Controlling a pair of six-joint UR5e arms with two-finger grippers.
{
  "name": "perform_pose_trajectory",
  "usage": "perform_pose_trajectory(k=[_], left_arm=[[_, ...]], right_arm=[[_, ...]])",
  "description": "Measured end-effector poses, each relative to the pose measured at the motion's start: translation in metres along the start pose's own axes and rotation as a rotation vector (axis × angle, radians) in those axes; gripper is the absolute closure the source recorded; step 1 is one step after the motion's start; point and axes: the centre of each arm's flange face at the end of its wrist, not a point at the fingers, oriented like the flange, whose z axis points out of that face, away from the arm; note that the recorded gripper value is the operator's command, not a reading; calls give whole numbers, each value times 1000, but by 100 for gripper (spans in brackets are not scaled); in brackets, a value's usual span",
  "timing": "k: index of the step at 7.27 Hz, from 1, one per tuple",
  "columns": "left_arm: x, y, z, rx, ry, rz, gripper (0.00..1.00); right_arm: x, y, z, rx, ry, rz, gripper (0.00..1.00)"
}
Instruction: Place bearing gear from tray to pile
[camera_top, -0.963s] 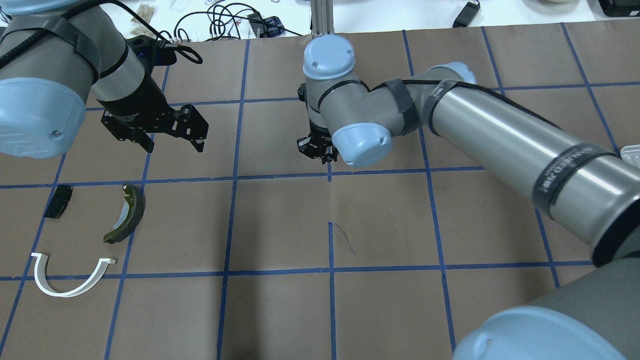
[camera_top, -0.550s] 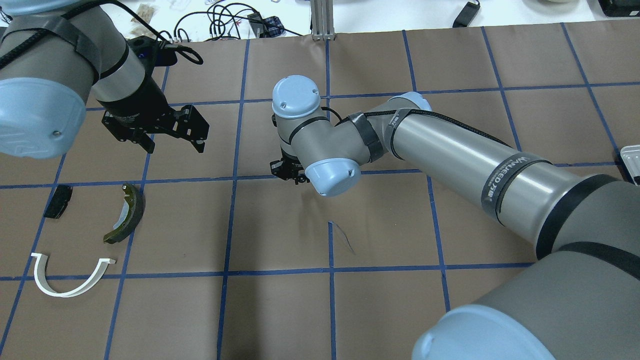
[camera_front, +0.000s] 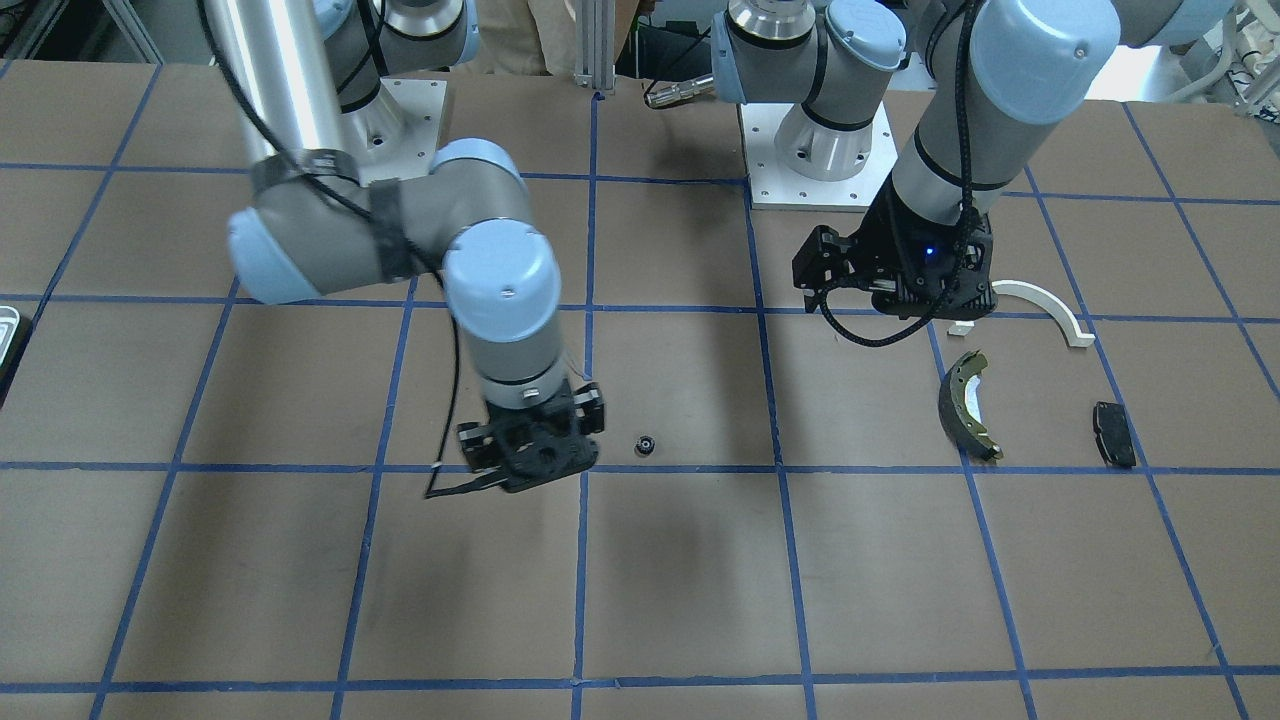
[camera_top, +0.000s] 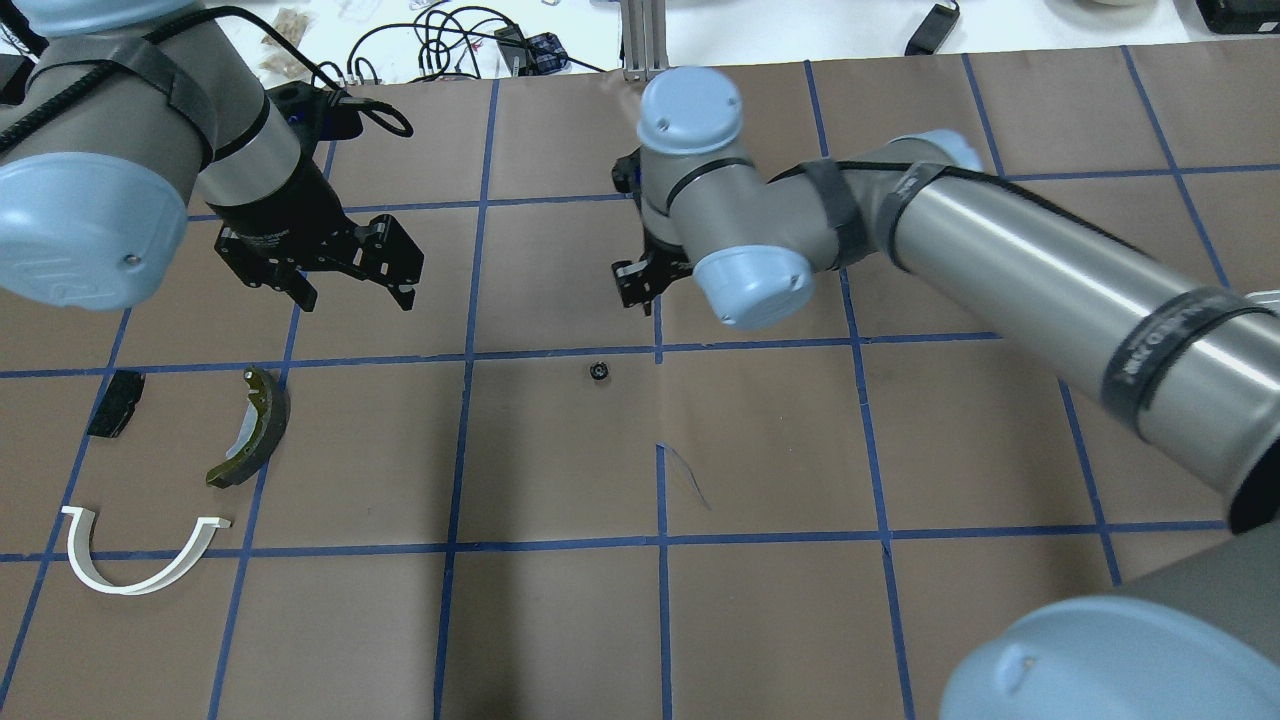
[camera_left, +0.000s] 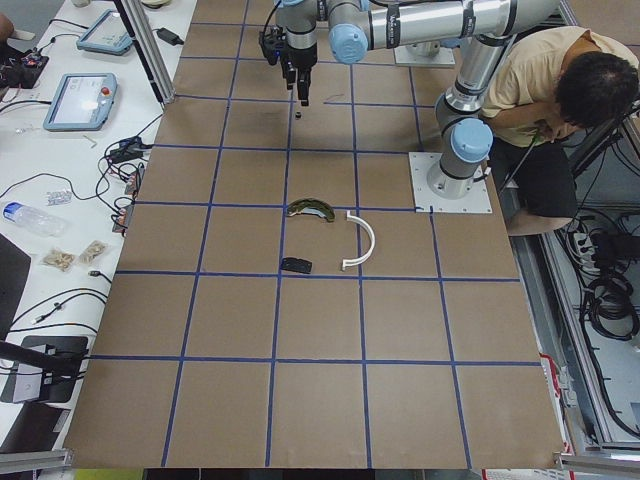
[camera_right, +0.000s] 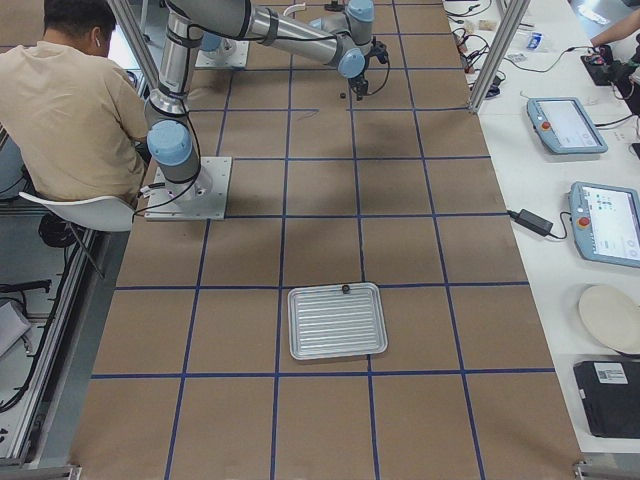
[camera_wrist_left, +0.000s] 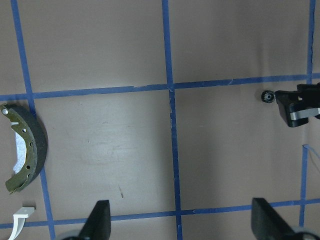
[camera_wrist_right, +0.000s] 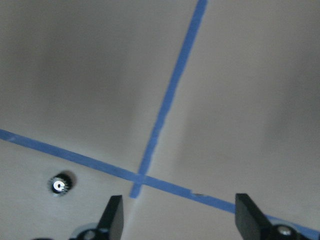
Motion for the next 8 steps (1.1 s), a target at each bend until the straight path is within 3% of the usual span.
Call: perform_pose_trajectory(k=[3,5,8], left_arm=[[28,-28,39,-7,5,0,0],[78,-43,79,-7,-1,12,0],[138,-56,137,-5,-6,19,0]], right_arm=[[222,43,-47,-40,22,-177,0],[346,102,-61,-62,13,-300,0],[486,205,-57,-74,-12,-552,0]])
